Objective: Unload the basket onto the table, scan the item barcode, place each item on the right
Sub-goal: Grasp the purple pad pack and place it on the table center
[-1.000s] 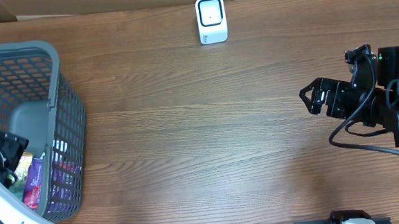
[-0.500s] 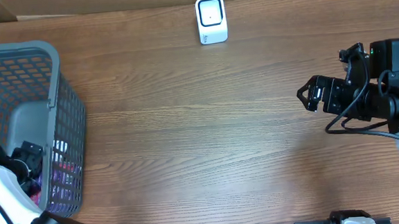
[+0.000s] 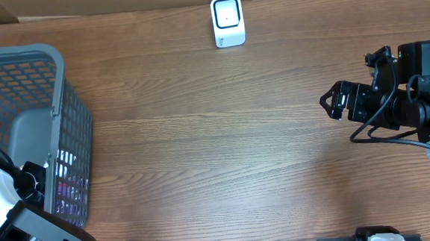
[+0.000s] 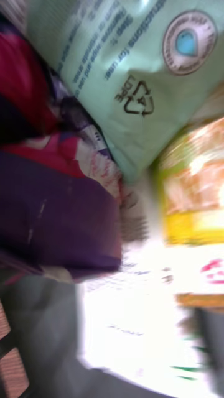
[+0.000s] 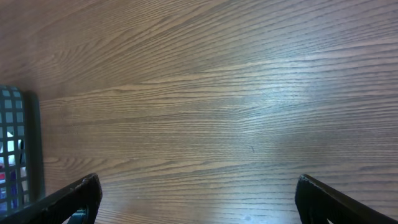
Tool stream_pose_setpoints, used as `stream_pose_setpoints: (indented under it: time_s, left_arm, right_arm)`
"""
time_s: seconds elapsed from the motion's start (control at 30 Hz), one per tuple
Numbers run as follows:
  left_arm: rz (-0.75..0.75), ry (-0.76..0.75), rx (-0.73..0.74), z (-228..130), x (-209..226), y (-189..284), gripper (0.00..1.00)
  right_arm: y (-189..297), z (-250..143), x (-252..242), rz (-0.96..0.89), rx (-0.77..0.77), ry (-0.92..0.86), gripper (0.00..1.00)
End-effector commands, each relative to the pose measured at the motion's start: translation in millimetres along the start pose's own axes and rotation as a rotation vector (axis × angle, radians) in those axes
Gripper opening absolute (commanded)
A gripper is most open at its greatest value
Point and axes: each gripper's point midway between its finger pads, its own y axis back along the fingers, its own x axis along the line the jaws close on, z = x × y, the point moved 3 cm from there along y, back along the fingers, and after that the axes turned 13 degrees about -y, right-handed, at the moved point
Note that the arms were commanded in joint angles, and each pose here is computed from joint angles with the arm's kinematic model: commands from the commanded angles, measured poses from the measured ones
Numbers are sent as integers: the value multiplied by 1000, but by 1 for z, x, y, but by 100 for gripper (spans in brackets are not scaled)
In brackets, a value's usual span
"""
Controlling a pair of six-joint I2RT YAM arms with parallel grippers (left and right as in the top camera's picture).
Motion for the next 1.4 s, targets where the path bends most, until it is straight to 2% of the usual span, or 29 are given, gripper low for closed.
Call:
stream_pose_setpoints:
  time_s: [0.0, 0.2, 0.3, 0.43, 0.57, 0.7, 0.73, 0.8, 0.87, 0.9, 1.0, 1.07, 1.17, 1.27, 1.37]
  left_arm:
    - [-62, 17, 125, -14, -8, -21, 4]
    - [-123, 14, 37, 27, -18, 46, 4]
    - [-126, -18, -88, 55, -19, 115, 4]
    - [-126, -85, -269, 70, -25, 202, 4]
    - [-145, -151, -413, 62, -46, 264, 4]
    - [-251, -428, -580, 30, -106, 325, 4]
    - [-285, -554, -630, 11, -131, 342, 4]
    - [-324, -703, -664, -15, -159, 354, 4]
    - [-371, -860, -664, -43, -189, 359, 4]
    - [-410, -962, -640, -65, -211, 358, 4]
    - [-465, -1128, -526, -108, -255, 341, 4]
    - [-437, -1132, -445, -122, -269, 324, 5]
    - [-363, -1126, -217, -155, -304, 267, 4]
    - [-290, -1155, -82, -176, -326, 218, 4]
    - [-249, -1180, -7, -192, -351, 168, 4]
  right_arm:
    - [5, 3, 4, 7, -21, 19, 100]
    - [5, 4, 5, 8, -22, 19, 100]
    - [5, 4, 4, 7, -22, 19, 100]
    - [5, 4, 5, 9, -24, 20, 100]
    - [5, 5, 5, 11, -28, 22, 100]
    - [5, 6, 6, 12, -32, 23, 100]
    - [5, 6, 6, 12, -32, 23, 100]
    - [5, 6, 5, 12, -31, 23, 100]
    - [5, 6, 5, 11, -33, 23, 100]
    - [5, 7, 5, 9, -36, 24, 100]
    - [3, 9, 5, 10, -35, 23, 100]
    - [2, 9, 5, 8, -32, 23, 100]
    - [2, 9, 5, 9, -33, 23, 100]
    - [2, 9, 5, 8, -33, 23, 100]
    - [2, 9, 5, 8, -32, 23, 100]
